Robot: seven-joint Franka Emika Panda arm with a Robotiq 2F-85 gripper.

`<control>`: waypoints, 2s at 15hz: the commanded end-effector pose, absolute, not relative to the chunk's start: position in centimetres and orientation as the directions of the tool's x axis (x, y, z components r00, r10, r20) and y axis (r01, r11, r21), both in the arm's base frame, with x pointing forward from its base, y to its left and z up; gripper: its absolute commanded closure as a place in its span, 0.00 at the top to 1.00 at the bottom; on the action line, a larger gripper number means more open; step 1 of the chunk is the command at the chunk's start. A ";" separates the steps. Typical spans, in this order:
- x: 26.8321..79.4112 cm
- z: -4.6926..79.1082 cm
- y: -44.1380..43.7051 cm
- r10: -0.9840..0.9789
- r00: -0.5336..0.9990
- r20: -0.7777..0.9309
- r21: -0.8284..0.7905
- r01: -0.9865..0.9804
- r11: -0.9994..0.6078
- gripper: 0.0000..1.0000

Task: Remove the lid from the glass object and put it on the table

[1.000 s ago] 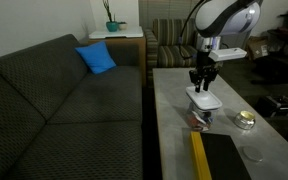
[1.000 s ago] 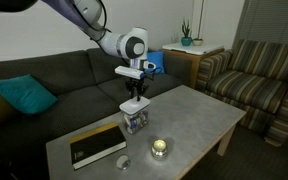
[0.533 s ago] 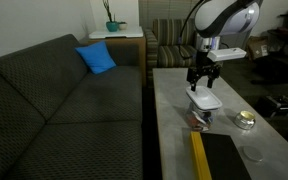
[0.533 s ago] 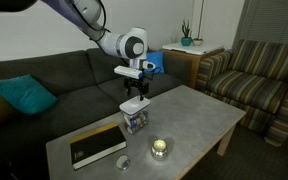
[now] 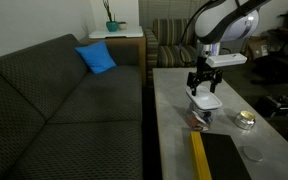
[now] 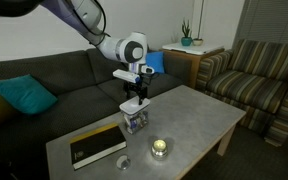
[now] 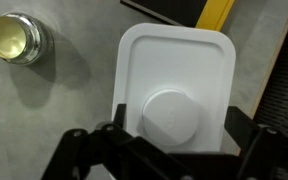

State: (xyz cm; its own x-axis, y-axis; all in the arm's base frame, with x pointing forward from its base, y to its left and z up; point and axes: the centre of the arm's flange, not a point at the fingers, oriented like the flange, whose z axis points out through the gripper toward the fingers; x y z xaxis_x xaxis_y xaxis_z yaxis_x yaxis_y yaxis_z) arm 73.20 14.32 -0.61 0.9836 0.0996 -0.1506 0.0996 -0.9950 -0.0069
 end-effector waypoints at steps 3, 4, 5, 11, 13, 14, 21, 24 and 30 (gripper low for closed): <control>72.9 -2.1 13.9 0.061 0.984 -0.166 0.010 0.063 -0.998 1.00; 72.9 -1.9 13.9 0.059 0.985 -0.161 0.013 0.062 -0.998 1.00; 72.9 -1.8 14.0 0.056 0.986 -0.155 0.017 0.059 -0.998 1.00; 73.3 -1.0 13.4 0.026 0.994 -0.106 0.041 0.031 -0.999 1.00; 73.2 -1.0 13.2 0.021 0.995 -0.094 0.040 0.025 -0.999 1.00; 73.2 -1.1 13.3 0.023 0.996 -0.091 0.033 0.026 -0.999 1.00; 73.0 -0.5 14.4 0.032 0.997 -0.074 -0.019 0.030 -0.999 0.92; 72.8 -0.2 14.8 0.032 0.997 -0.076 -0.028 0.030 -0.999 0.84; 72.8 -0.2 14.5 0.022 0.997 -0.073 -0.029 0.020 -0.999 0.57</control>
